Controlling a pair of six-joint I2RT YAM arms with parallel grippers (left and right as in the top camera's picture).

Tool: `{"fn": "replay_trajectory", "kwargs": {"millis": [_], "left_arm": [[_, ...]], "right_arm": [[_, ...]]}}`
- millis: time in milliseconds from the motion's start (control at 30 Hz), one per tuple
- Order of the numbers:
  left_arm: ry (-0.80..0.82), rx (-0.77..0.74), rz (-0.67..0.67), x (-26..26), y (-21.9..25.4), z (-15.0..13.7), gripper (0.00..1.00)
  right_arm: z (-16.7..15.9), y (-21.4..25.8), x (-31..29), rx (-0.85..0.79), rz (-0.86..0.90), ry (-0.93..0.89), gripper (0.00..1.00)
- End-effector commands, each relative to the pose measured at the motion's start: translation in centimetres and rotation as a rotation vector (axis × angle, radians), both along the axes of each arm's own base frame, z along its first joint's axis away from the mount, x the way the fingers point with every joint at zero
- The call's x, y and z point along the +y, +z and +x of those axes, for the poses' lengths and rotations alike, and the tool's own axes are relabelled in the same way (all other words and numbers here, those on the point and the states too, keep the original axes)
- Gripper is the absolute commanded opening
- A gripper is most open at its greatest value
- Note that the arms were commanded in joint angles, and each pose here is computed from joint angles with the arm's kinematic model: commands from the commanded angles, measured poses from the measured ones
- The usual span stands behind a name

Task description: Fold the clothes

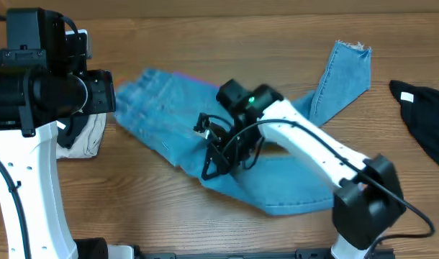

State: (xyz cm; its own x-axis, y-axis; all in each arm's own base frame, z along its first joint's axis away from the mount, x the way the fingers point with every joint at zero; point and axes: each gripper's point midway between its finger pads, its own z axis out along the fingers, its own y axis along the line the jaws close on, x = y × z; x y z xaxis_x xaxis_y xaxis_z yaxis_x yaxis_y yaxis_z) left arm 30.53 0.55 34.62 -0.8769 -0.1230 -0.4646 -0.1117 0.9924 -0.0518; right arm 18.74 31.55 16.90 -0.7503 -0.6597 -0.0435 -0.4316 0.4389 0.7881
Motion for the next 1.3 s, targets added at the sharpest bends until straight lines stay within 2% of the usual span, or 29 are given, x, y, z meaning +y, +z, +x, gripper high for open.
{"fn": "replay_trajectory", "kwargs": {"millis": [0, 133, 200, 367, 467, 567, 733, 867, 1000, 1100, 1167, 1200, 1233, 1267], "left_arm": [[0.017, -0.014, -0.001, 0.0, 0.2, 0.3, 0.64], [0.017, -0.017, -0.001, 0.0, 0.2, 0.4, 0.67], [0.0, -0.016, 0.008, 0.0, 0.2, 0.4, 0.71], [-0.04, 0.132, 0.001, -0.4, -3.8, -0.1, 0.67], [-0.073, 0.208, -0.084, -1.9, -8.7, 0.9, 0.64], [-0.113, 0.221, -0.163, -3.7, -12.7, 2.2, 0.64], [-0.163, 0.262, -0.183, -5.6, -17.3, 2.1, 0.68], [-0.21, 0.293, -0.176, -7.1, -20.4, 1.4, 0.69], [-0.261, 0.262, -0.169, -8.8, -22.6, 1.8, 0.7], [-0.281, 0.216, -0.163, -9.3, -24.2, 2.7, 0.89], [-0.283, 0.179, -0.157, -9.4, -25.7, 3.4, 0.93], [-0.28, 0.166, -0.15, -9.3, -26.4, 3.8, 0.92], [-0.267, 0.157, -0.125, -8.8, -27.2, 4.2, 0.87], [-0.228, 0.158, -0.063, -7.6, -28.1, 4.7, 0.86]], "right_arm": [[1.1, 6.1, -0.6, -0.166, 0.201, 0.082, 0.04], [2.0, 6.6, -1.5, -0.134, 0.215, 0.029, 0.04], [3.0, 6.5, -2.1, -0.148, 0.21, 0.003, 0.04], [6.3, 6.6, -4.2, -0.177, 0.214, -0.101, 0.04], [9.7, 6.7, -5.3, -0.204, 0.216, -0.224, 0.04], [14.4, 6.9, -6.3, -0.339, 0.23, -0.323, 0.04], [23.6, 5.2, -12.0, -0.577, -0.005, -0.625, 0.04], [27.7, 2.6, -16.0, -0.599, -0.142, -0.793, 0.04], [28.1, -0.7, -16.2, -0.479, -0.146, -0.814, 0.04], [27.5, 0.6, -14.7, -0.46, -0.049, -0.769, 0.04], [27.1, 1.4, -14.2, -0.451, -0.011, -0.757, 0.04], [27.1, 1.5, -14.2, -0.451, -0.01, -0.757, 0.04], [27.0, 1.5, -14.2, -0.449, -0.011, -0.757, 0.04], [27.0, 1.4, -14.2, -0.446, -0.013, -0.756, 0.04]]}}
